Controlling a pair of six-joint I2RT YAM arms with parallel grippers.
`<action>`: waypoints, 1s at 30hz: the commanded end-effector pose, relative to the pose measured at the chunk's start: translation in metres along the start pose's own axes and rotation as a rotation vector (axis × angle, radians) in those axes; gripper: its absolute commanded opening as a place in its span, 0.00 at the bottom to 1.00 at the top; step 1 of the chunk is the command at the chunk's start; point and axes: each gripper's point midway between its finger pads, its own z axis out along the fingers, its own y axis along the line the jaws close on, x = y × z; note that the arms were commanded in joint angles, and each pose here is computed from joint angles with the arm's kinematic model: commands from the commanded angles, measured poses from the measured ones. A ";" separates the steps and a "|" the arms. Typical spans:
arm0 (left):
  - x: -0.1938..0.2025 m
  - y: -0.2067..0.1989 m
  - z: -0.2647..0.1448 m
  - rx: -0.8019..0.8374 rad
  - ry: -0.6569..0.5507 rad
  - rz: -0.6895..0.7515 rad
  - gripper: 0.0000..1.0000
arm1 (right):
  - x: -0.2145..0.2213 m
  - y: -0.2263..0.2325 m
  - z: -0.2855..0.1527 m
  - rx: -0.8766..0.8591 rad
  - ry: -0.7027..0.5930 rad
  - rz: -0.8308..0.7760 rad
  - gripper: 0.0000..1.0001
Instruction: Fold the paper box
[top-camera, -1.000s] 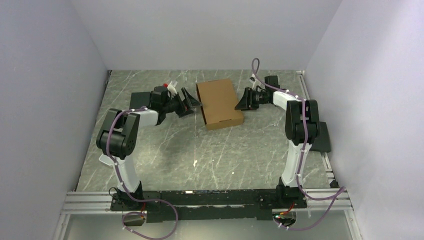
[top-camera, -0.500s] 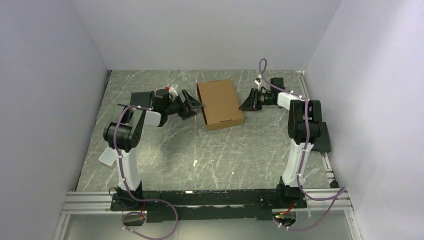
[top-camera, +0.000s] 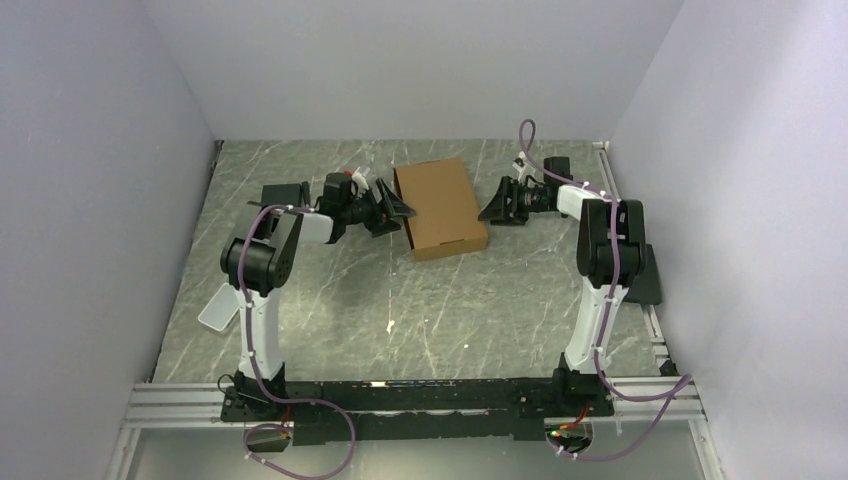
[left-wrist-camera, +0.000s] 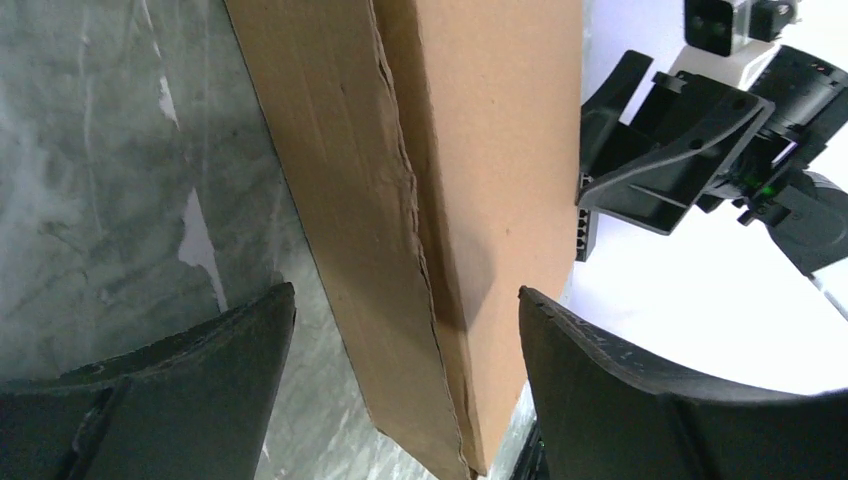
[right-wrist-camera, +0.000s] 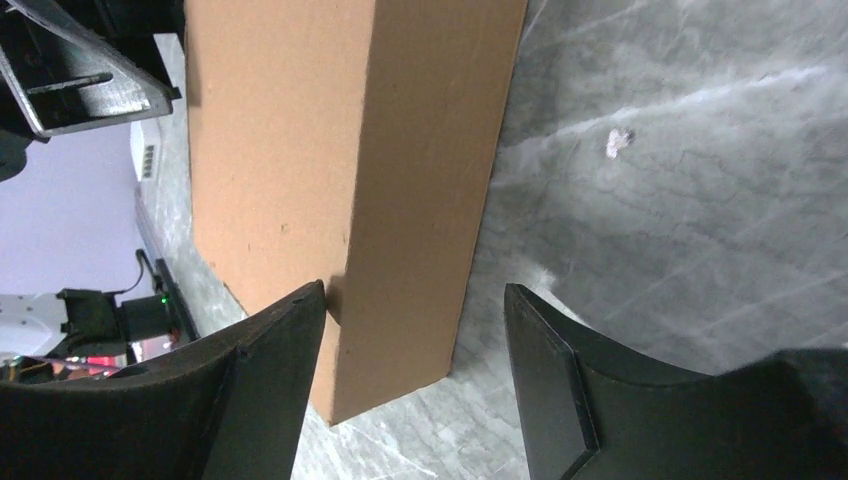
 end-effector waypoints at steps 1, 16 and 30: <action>-0.006 -0.005 0.011 -0.008 0.012 0.043 0.83 | -0.028 0.001 0.003 0.042 -0.032 -0.076 0.69; 0.001 -0.011 0.015 0.007 0.052 0.038 0.43 | -0.052 0.059 0.019 0.101 -0.035 -0.355 0.60; 0.012 0.011 0.000 0.017 0.052 -0.018 0.33 | -0.032 0.146 0.034 0.098 0.006 -0.613 0.60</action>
